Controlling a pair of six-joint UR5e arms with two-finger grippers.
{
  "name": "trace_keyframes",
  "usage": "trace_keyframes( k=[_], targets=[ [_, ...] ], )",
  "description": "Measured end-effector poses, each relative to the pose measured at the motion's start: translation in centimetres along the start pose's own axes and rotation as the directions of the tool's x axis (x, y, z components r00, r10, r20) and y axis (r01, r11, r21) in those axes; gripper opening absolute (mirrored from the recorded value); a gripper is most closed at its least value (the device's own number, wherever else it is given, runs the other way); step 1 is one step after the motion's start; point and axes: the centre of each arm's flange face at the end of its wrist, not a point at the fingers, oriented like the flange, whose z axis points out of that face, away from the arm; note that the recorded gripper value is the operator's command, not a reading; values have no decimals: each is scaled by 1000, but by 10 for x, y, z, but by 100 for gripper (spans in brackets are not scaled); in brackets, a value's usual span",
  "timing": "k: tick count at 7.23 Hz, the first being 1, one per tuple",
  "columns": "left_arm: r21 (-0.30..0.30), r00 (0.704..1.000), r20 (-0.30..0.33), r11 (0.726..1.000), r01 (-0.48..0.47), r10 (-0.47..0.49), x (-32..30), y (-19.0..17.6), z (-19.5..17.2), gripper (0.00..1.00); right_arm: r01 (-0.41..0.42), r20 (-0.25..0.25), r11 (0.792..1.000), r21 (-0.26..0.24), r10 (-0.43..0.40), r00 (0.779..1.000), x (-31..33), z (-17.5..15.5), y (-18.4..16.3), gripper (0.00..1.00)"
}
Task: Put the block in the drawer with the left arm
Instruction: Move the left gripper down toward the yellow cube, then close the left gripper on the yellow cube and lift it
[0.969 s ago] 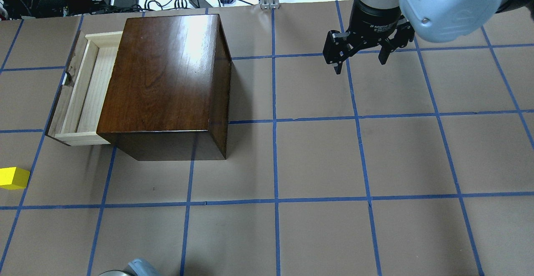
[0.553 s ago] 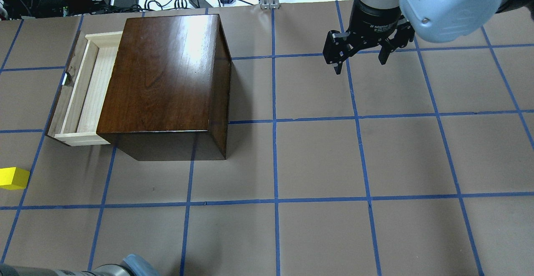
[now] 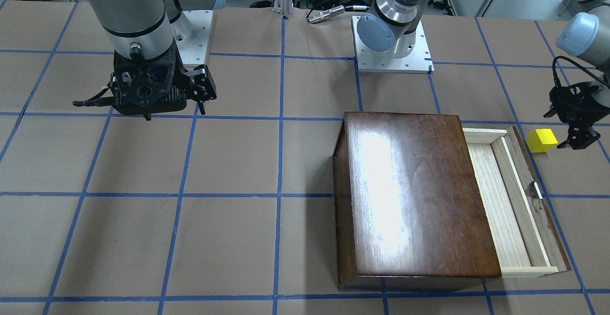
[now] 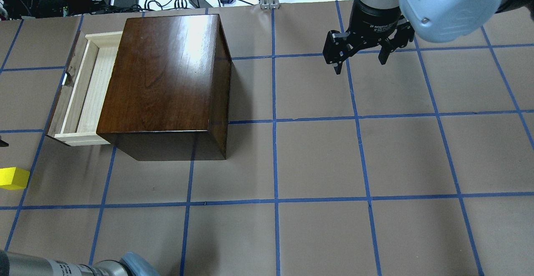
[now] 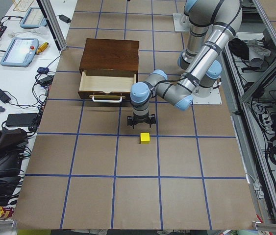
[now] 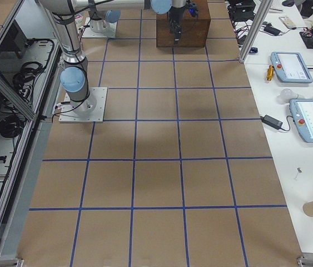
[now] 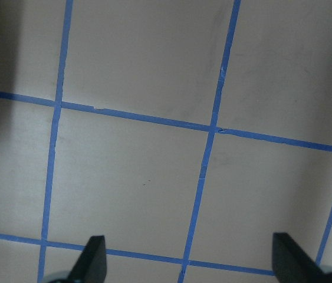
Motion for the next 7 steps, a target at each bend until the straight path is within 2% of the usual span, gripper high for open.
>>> trace_keyframes(
  k=[3, 7],
  targets=[
    [29, 1000, -17, 999, 18, -18, 16, 24, 38, 100, 1, 0, 1000, 0, -1, 1000, 0, 0, 0, 100],
    [10, 999, 13, 999, 39, -39, 38, 24, 68, 100, 1, 0, 1000, 0, -1, 1000, 0, 0, 0, 100]
  ],
)
